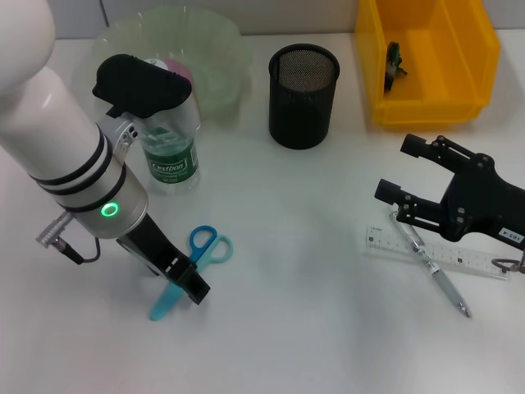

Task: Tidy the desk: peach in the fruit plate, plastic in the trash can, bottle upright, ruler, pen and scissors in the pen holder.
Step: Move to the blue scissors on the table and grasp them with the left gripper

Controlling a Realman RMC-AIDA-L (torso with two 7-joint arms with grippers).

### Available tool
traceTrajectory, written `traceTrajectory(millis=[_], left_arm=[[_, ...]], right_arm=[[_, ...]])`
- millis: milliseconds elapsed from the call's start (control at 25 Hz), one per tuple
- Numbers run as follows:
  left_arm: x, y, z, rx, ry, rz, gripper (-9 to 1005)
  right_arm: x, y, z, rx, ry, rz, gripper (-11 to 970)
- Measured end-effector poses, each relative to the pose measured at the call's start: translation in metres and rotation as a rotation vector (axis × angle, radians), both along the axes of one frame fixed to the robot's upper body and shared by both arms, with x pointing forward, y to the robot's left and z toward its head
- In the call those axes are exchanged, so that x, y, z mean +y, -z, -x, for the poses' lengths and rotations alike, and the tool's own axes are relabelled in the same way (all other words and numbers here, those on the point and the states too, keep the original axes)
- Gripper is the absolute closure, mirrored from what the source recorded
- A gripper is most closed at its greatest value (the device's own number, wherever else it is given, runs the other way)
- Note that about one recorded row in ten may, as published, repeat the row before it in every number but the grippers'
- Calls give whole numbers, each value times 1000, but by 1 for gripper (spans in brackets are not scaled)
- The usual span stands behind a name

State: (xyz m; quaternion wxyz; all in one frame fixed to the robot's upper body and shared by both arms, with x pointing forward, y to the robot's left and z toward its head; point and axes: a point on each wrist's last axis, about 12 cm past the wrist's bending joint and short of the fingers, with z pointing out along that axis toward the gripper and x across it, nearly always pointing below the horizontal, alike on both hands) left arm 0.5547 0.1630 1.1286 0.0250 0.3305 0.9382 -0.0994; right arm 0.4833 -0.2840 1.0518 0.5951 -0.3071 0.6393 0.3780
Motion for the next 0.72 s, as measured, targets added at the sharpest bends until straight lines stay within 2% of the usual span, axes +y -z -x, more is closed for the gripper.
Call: traceTrajectory(millis=[720], left_arm=[[-3,3,0,-5,16,-18,225]], right_arm=[[2,1,-1,12,2,-12,141]])
